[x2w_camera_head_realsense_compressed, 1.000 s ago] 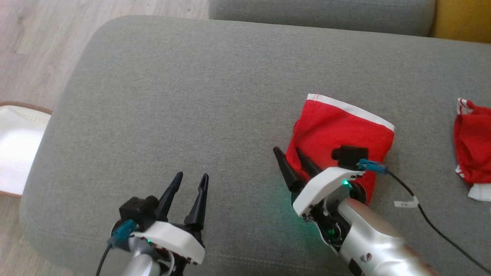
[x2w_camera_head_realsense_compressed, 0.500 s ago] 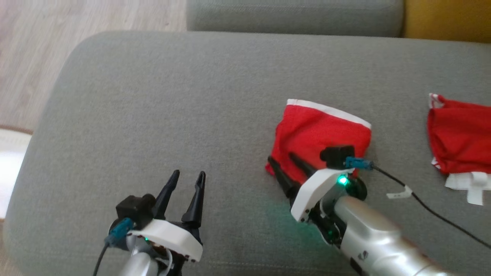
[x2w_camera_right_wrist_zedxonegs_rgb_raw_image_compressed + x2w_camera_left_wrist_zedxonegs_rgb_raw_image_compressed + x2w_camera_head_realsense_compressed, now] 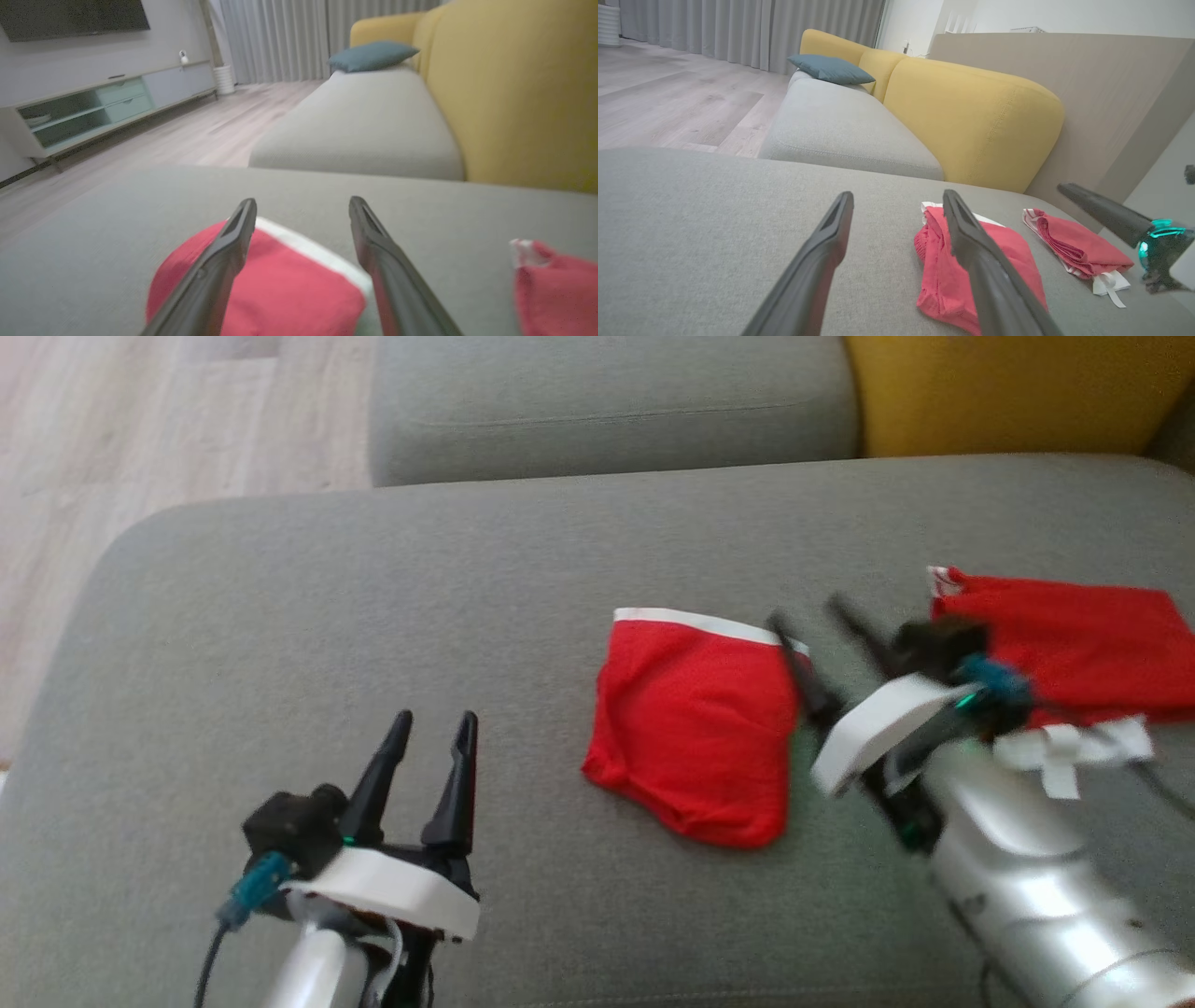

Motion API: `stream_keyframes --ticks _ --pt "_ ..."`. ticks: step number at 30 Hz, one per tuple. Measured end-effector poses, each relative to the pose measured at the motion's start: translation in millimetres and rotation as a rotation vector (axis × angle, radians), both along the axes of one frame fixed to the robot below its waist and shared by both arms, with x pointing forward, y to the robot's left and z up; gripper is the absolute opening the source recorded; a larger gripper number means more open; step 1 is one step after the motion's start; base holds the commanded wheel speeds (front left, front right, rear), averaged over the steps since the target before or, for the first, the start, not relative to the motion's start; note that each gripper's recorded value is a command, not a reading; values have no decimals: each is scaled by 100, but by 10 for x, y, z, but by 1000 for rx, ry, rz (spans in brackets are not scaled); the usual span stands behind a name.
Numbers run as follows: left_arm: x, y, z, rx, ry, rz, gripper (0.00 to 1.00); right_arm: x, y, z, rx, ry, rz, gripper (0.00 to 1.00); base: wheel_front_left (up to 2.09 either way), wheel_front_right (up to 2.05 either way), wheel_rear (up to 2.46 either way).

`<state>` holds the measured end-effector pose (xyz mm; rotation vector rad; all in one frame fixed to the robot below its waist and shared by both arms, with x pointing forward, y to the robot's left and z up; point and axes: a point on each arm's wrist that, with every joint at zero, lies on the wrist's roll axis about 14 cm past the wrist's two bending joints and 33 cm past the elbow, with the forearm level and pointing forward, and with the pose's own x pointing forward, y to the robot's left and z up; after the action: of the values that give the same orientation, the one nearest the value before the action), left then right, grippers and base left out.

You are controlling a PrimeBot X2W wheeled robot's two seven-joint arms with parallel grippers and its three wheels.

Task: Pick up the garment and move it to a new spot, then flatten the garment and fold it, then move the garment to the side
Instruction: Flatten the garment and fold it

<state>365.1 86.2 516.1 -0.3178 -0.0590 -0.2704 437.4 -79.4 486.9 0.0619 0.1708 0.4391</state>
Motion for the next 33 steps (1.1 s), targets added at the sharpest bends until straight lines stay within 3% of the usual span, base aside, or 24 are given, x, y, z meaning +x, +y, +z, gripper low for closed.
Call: stream_keyframes --ticks 5,13,21,22,23,27,33 --pt "65 -56 171 -15 -49 -10 100 -11 -500 423 -28 -200 -120 100 0 0 0" --pt "76 -125 205 7 -67 -26 100 -665 -842 60 -34 -187 -308 100 0 0 0" --pt "15 -51 63 11 -26 -6 100 -770 -851 59 -45 -199 -323 100 0 0 0" --pt "12 -39 58 11 -25 -3 100 -764 -822 55 -44 -198 -315 42 0 0 0" --pt "6 -34 53 11 -23 -4 100 -750 -784 60 -43 -200 -303 0 0 0 0" --pt "-36 -27 11 10 -12 -8 100 -712 -451 23 -56 -193 -198 0 0 0 0" --pt "-50 169 -45 15 6 51 100 -736 338 -239 -85 -107 59 0 0 0 0"
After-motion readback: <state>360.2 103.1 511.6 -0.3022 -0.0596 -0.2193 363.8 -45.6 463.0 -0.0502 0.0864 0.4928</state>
